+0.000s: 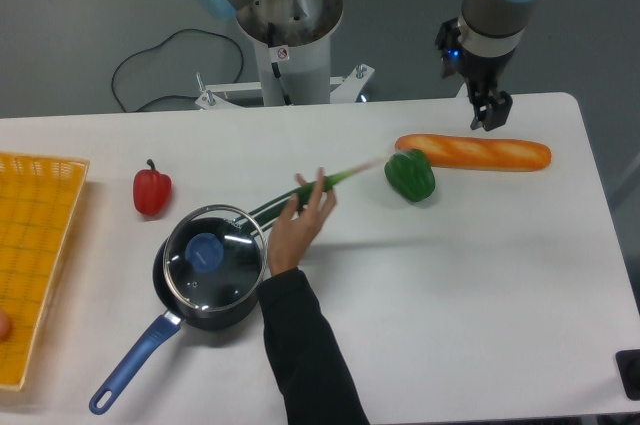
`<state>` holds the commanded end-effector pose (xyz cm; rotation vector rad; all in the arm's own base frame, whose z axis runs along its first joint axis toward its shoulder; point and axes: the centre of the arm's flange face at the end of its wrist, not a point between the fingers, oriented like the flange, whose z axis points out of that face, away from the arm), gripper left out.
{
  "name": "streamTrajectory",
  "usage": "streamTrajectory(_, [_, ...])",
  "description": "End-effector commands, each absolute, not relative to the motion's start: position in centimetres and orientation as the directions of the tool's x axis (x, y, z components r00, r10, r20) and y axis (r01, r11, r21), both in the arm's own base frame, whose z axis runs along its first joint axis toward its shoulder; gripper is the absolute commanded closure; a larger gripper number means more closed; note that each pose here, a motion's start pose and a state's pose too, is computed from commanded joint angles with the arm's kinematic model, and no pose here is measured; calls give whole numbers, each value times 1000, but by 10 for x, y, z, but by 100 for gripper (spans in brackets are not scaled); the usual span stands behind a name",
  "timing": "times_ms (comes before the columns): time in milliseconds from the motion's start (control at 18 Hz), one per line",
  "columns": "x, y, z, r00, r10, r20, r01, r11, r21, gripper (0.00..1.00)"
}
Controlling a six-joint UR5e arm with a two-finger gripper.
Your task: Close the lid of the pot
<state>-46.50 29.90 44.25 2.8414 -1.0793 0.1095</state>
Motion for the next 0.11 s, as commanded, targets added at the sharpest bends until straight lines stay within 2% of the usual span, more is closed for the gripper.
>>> streamTrajectory(111, [-465, 298, 444, 748, -657, 97, -664, -745, 67, 0])
